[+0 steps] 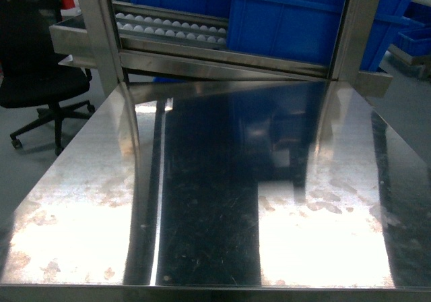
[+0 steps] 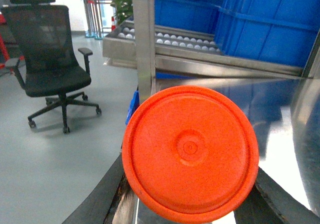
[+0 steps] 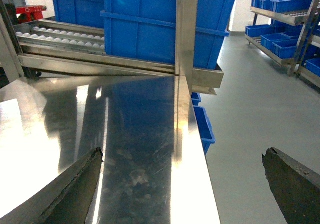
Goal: Pick capacitor and pack into box
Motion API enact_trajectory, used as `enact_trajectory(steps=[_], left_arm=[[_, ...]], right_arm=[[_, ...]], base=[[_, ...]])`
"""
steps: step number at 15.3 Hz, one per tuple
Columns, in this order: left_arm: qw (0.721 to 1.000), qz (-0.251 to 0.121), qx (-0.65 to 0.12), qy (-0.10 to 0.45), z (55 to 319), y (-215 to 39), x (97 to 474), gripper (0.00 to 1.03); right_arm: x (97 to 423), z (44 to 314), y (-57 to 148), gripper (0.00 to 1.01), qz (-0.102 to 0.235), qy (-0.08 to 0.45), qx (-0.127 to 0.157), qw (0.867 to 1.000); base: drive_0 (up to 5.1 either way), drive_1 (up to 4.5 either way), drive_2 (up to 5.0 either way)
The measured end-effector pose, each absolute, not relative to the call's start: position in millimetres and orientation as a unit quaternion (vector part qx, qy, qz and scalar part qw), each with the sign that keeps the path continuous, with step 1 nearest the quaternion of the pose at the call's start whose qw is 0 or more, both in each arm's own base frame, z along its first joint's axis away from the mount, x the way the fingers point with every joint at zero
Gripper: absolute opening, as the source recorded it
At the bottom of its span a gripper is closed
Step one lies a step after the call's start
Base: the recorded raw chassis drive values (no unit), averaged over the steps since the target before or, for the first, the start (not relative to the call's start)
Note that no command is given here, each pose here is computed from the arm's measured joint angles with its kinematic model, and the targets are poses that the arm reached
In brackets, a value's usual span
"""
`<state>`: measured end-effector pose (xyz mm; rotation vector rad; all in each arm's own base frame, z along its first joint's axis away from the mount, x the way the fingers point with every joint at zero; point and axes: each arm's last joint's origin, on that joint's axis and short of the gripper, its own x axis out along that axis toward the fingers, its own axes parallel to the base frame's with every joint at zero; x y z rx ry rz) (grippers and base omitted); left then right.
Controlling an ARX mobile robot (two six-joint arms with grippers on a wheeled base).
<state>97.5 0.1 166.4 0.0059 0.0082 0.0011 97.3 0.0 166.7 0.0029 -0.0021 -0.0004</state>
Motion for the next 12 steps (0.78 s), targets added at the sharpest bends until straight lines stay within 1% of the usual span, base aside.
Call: enact_trajectory(steps=[12], left_arm=[[1.000,0.001,0.003,0.002,166.9,0.1,97.5,0.42]], right_arm=[[97.3,166.7,0.0,0.98,0.000,-0.001,0.001,1.000]], base=[[0.0,0.00,0.0]])
